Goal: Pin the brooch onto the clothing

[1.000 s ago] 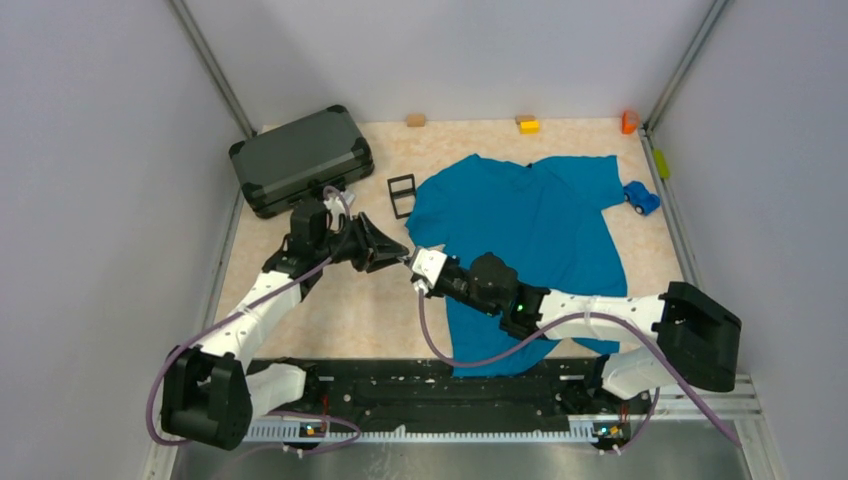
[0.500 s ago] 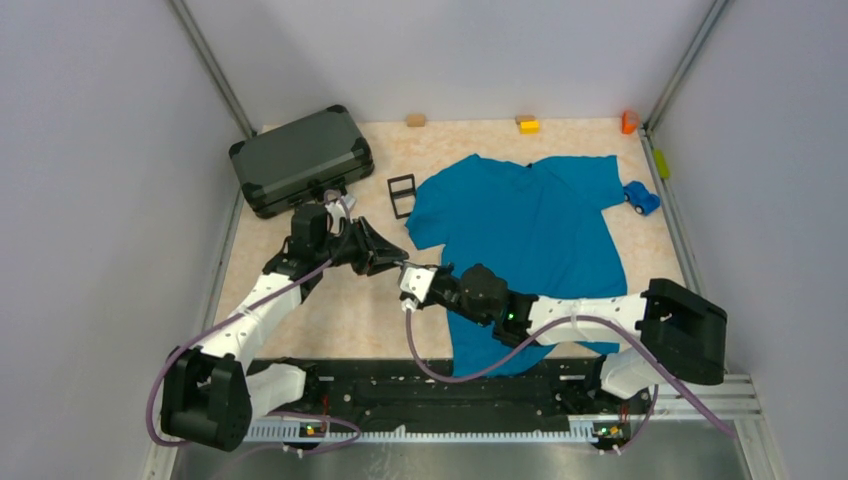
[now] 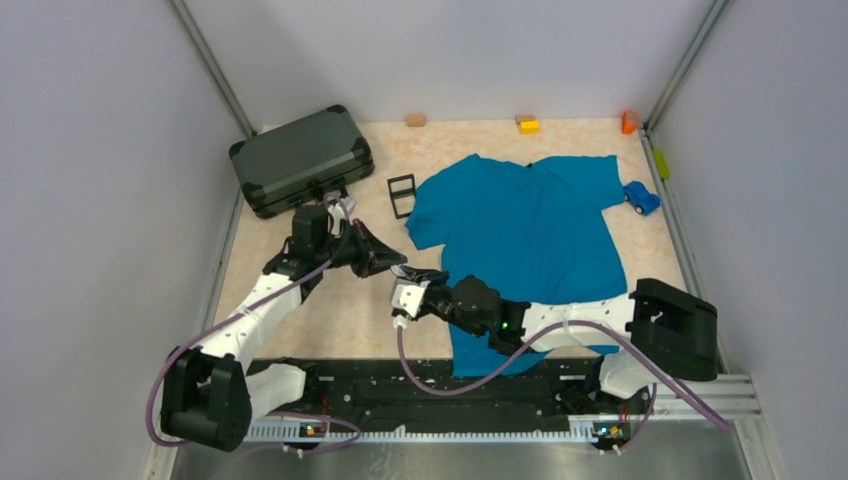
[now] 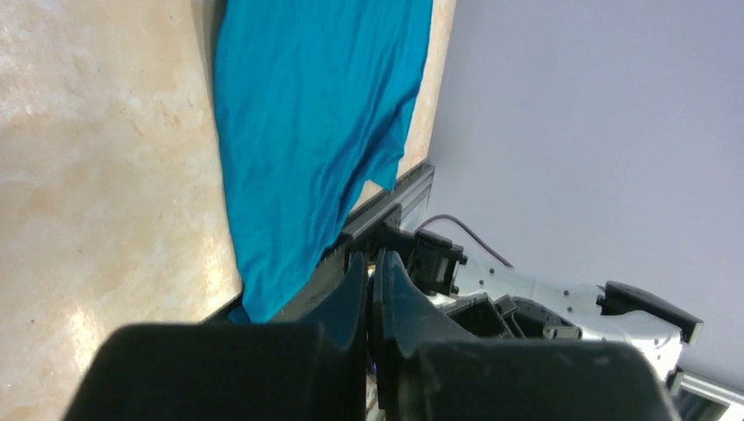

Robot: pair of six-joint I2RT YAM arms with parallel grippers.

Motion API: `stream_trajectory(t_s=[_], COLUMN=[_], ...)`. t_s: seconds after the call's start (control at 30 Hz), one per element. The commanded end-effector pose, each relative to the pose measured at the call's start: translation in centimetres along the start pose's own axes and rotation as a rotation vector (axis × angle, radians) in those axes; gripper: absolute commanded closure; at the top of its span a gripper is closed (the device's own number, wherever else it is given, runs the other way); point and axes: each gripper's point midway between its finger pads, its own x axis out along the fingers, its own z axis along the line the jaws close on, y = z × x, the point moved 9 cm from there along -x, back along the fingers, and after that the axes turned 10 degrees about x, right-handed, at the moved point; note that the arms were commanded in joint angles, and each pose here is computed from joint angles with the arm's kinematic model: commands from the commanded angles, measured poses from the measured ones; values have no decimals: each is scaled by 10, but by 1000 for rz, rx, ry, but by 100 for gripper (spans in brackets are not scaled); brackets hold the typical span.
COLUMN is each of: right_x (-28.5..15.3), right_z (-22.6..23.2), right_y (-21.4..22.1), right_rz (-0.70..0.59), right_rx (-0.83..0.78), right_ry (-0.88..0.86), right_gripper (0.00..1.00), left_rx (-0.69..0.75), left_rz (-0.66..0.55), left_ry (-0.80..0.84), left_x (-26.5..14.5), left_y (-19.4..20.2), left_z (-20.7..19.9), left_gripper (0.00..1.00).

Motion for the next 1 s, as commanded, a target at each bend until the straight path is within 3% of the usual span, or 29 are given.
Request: stream_trajectory(t_s=[0.0, 0.1, 0.17, 0.43, 0.57, 0.67, 0.73, 0.97], right_x=[-2, -9, -17, -43, -52, -54, -51, -42], right_z=[-12, -9, -9, -13, -20, -29, -32, -41], right_y=[-9, -6, -5, -29, -36, -38, -42, -55], right_rz=[-16, -2, -15, -158, -289, -384, -392, -360], right_rx=[72, 147, 217, 687, 1054, 1274, 1340, 1355], right_ry=[148, 174, 190, 181, 132, 71, 24, -173], right_gripper=[62, 44, 39, 33, 31, 31, 31, 37], left_rx=[40, 61, 97, 319, 404, 453, 477, 575], left_rz=[-5, -120, -200, -472, -583, -618, -618, -533], left_ry=[77, 102, 123, 220, 300, 355, 383, 395], left_x=[-5, -6, -8, -27, -43, -51, -54, -57], left_y=[5, -1, -4, -1, 7, 12, 15, 21], left_z=[-13, -17, -20, -27, -36, -42, -45, -53], left_gripper=[100, 100, 100, 100, 100, 100, 100, 100])
